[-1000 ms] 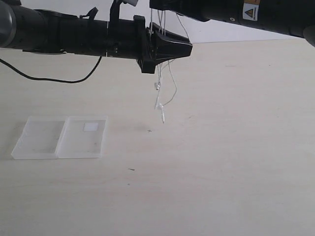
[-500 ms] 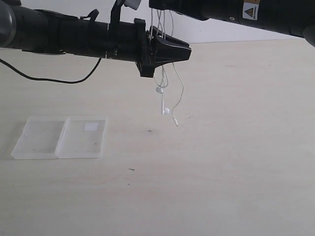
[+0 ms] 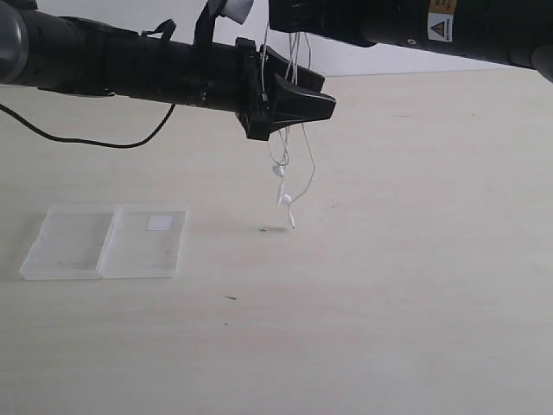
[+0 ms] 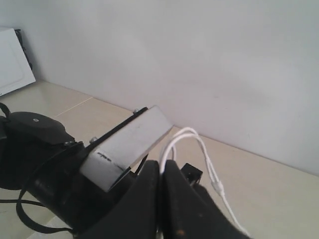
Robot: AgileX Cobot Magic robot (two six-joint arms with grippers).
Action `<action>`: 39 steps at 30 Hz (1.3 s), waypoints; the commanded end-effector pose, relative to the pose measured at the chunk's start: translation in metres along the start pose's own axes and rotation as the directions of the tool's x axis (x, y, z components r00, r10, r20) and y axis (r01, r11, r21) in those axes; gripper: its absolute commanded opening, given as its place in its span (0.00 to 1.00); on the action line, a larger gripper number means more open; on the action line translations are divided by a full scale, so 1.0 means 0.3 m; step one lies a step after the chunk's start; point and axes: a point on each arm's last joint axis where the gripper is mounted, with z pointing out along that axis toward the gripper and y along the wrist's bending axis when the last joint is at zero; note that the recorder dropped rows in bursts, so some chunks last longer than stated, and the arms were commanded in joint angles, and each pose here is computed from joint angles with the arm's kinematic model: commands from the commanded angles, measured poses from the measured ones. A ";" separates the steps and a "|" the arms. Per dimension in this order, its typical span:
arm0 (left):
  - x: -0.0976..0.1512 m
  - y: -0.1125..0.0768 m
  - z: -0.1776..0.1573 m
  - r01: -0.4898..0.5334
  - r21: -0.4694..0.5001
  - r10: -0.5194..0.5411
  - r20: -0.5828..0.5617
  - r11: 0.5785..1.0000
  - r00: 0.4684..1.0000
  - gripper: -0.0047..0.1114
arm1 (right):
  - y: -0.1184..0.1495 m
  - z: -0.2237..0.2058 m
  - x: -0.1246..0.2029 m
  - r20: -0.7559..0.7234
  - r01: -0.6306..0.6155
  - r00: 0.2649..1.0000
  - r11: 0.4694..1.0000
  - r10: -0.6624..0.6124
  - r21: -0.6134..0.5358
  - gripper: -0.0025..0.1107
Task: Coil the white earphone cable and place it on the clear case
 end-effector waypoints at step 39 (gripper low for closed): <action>-0.004 0.013 0.016 0.038 -0.071 -0.037 0.003 0.997 0.999 0.91 | 0.058 -0.007 -0.006 0.002 0.011 1.000 0.982 -0.011 -0.188 0.02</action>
